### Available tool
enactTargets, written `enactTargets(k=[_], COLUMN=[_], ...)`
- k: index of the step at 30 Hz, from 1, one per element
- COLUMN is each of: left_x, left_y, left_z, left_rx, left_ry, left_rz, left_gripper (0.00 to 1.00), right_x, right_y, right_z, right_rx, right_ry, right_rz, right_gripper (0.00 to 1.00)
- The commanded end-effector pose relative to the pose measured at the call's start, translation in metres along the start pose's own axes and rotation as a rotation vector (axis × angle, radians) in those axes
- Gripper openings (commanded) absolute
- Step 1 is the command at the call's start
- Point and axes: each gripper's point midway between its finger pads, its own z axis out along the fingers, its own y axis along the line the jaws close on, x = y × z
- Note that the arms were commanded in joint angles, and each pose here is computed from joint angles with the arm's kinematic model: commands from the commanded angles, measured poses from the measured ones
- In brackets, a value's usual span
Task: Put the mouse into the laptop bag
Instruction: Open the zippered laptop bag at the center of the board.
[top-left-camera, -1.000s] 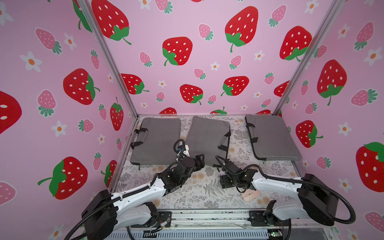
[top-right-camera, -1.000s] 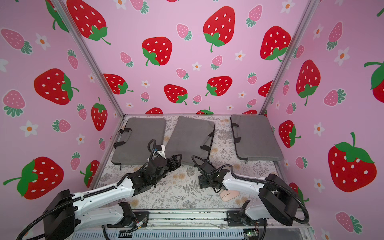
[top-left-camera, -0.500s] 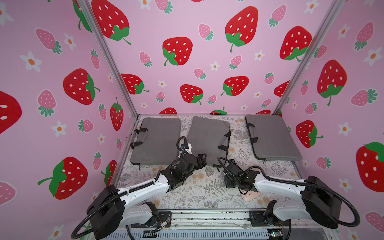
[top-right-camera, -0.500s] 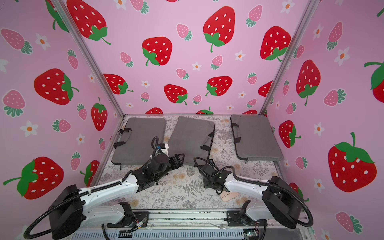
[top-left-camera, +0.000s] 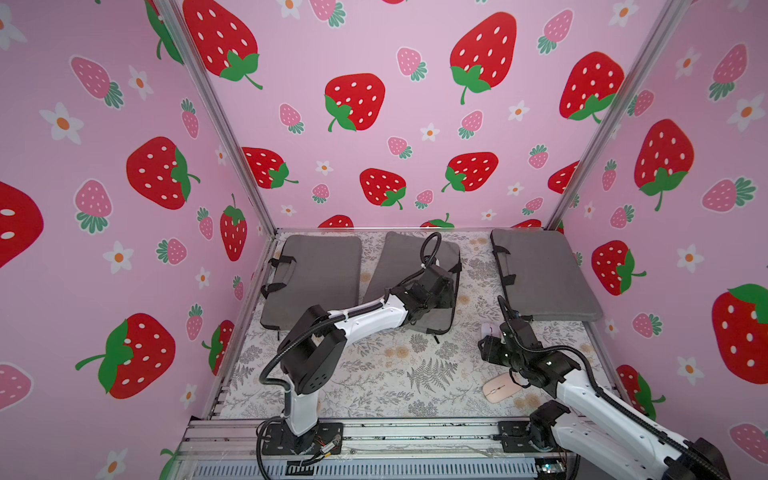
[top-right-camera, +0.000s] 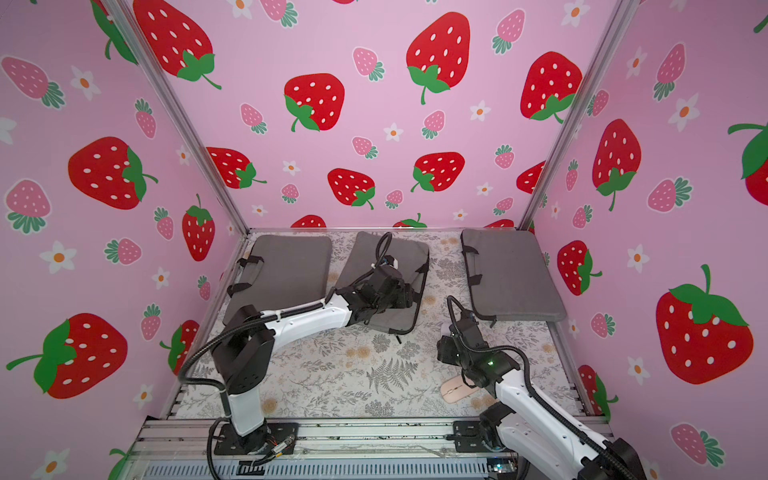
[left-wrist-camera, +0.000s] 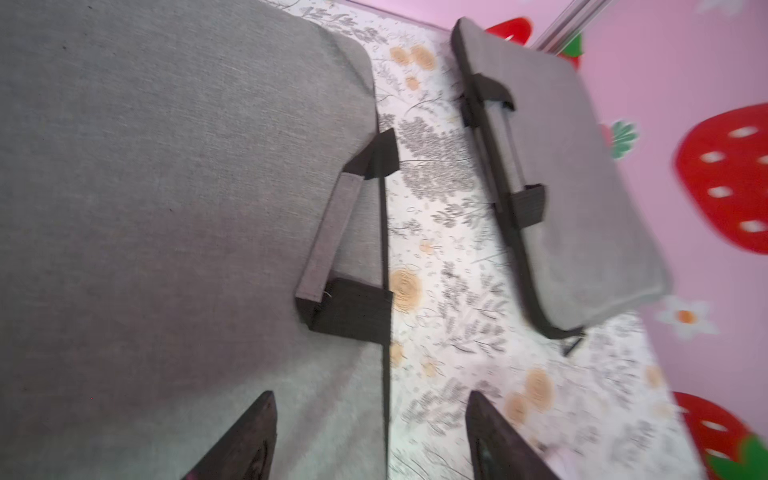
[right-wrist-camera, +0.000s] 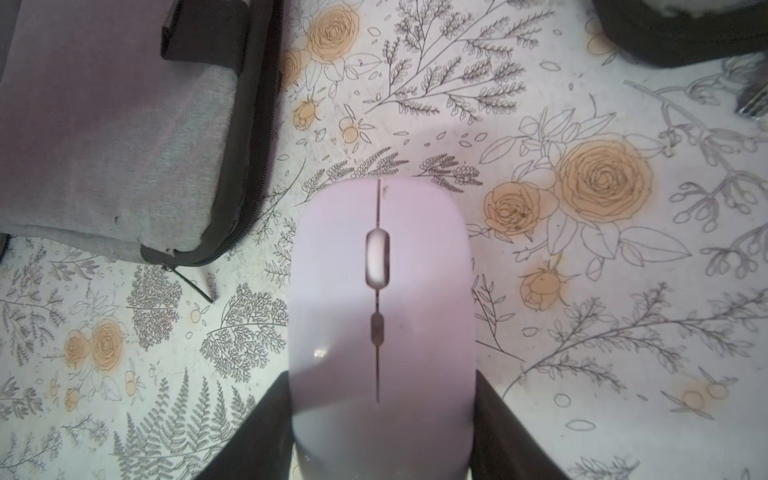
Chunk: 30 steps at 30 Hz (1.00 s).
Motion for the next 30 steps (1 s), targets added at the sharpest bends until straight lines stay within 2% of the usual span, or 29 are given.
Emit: enactTargets(k=[1,6,8,9,11,14,20,30], left_x=[0.011,0.018,0.019,0.019,0.021,0.016,-0.002,-0.069], left_y=[0.03,0.049,0.052,0.052,0.048,0.033,-0.011,-0.068], left_z=[0.027,0.068,0.079,0.084,0.09,0.089,0.061,-0.007], left_rx=[-0.243,-0.464,-0.506,-0.513,-0.487,-0.408,-0.167,0.121], left_ry=[0.062,0.128,0.132,0.138,0.155,0.151,0.126,0.02], left_rz=[0.163,0.261,0.293,0.299,0.305,0.285,0.211,0.096], left_gripper=[0.72,0.71,0.7,0.66,0.44,0.0,0.0,0.0], right_x=[0.007,0.008,0.008,0.009,0.01,0.005,-0.012,-0.06], right_y=[-0.002,-0.001,-0.001,-0.002,-0.002,0.001,0.009,0.021], right_z=[-0.001,0.001,0.004,0.006,0.009,0.01,0.015,0.034], right_rx=[-0.019,-0.038,-0.044,-0.044,-0.044,-0.053,-0.083,-0.122], right_ry=[0.029,0.035,0.028,0.03,0.035,0.026,-0.028,-0.076], right_rz=[-0.014,0.004,0.008,0.01,0.017,0.022,0.066,0.139], right_gripper=[0.56,0.56,0.56,0.57,0.56,0.56,0.56,0.56])
